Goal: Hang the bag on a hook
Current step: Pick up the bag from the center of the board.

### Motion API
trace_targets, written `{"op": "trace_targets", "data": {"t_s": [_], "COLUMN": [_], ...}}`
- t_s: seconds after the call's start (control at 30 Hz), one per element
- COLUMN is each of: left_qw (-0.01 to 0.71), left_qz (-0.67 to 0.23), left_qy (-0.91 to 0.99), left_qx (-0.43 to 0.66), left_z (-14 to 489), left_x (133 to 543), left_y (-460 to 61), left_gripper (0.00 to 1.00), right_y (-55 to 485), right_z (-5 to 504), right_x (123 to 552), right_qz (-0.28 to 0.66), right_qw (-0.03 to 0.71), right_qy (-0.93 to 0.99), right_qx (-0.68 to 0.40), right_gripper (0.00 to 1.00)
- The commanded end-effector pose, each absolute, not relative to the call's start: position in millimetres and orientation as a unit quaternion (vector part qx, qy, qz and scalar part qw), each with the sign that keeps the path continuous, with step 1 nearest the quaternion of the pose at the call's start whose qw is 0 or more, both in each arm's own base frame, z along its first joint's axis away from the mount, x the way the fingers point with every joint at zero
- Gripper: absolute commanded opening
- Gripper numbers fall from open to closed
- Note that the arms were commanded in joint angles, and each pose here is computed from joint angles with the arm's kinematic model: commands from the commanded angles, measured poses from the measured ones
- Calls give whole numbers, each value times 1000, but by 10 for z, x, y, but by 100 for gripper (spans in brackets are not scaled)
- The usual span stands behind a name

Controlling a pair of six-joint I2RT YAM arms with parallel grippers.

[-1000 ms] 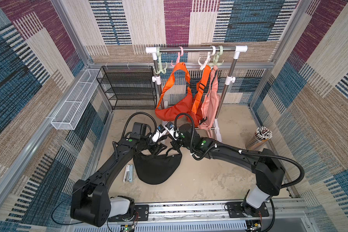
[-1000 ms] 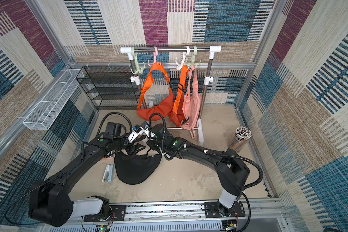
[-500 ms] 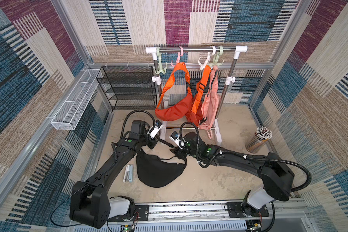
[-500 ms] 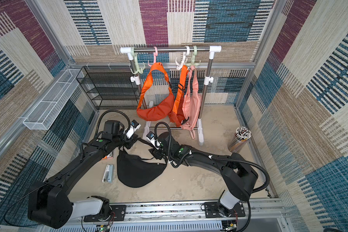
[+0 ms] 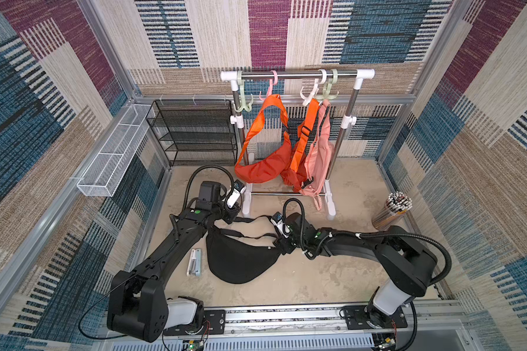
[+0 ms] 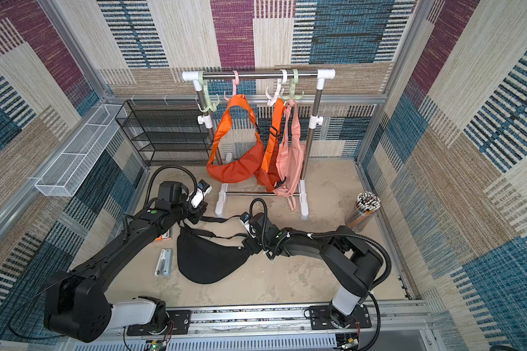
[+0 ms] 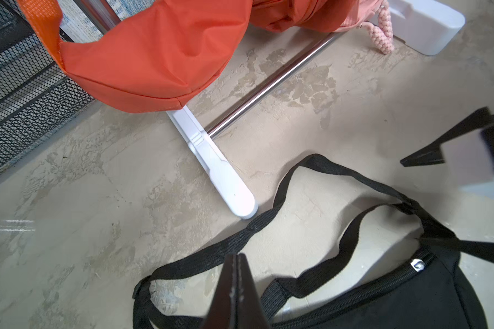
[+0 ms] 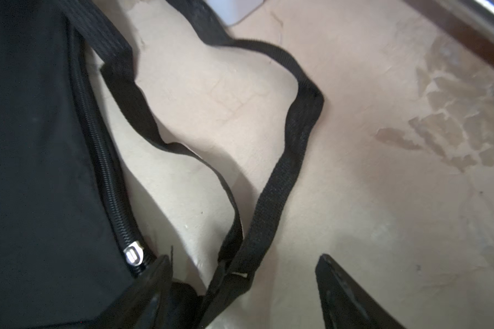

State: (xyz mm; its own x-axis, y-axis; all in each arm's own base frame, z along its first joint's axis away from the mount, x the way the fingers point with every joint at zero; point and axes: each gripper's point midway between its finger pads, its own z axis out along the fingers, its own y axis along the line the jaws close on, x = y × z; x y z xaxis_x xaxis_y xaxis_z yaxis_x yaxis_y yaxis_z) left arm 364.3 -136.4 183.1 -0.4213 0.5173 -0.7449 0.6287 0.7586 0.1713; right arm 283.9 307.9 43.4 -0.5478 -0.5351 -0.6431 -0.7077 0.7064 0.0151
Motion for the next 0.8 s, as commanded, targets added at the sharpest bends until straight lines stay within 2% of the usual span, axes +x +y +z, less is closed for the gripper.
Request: {"op": "trace_targets", "data": {"t_s": [0.0,0.13,0.17,0.23,0.27,0.37,0.53,0.77], "left_qw": [437,451,455,461,463,460,425,449], "left_qz": [-64,-58,-56,-54,-55,-62,-94,-127], "left_qy": [837,832,831,826,823,807,790,741], "left_qx": [323,316,317,320,326,365,432,482], "left_z": [1966,2071,2096,2143,2161,2162,1997,1849], "left_x": [3703,3700,3696,3676,3660,3578,3466,3437], "left_y": [-1351,-1319,-1316,-1305,-1313,-1381,-1556,-1859], "left_gripper": [0,1,8,26,32,44,48,57], "right_y": [3152,3116,3096,3035,3016,2984,3076,3209], "right_z": [446,285,240,162,132,106,390,1310], "right_x": [2992,3142,3165,3226,3244,3287,3419,3520], "right_qz": [138,112,105,81,73,62,72,106], "right_qw": [330,318,314,312,310,310,347,454], "right_qy": [873,891,894,901,903,906,891,830], "right_qx": [-330,-305,-301,-290,-288,-282,-283,-306], "right_gripper": [82,80,79,75,70,40,2,0]}}
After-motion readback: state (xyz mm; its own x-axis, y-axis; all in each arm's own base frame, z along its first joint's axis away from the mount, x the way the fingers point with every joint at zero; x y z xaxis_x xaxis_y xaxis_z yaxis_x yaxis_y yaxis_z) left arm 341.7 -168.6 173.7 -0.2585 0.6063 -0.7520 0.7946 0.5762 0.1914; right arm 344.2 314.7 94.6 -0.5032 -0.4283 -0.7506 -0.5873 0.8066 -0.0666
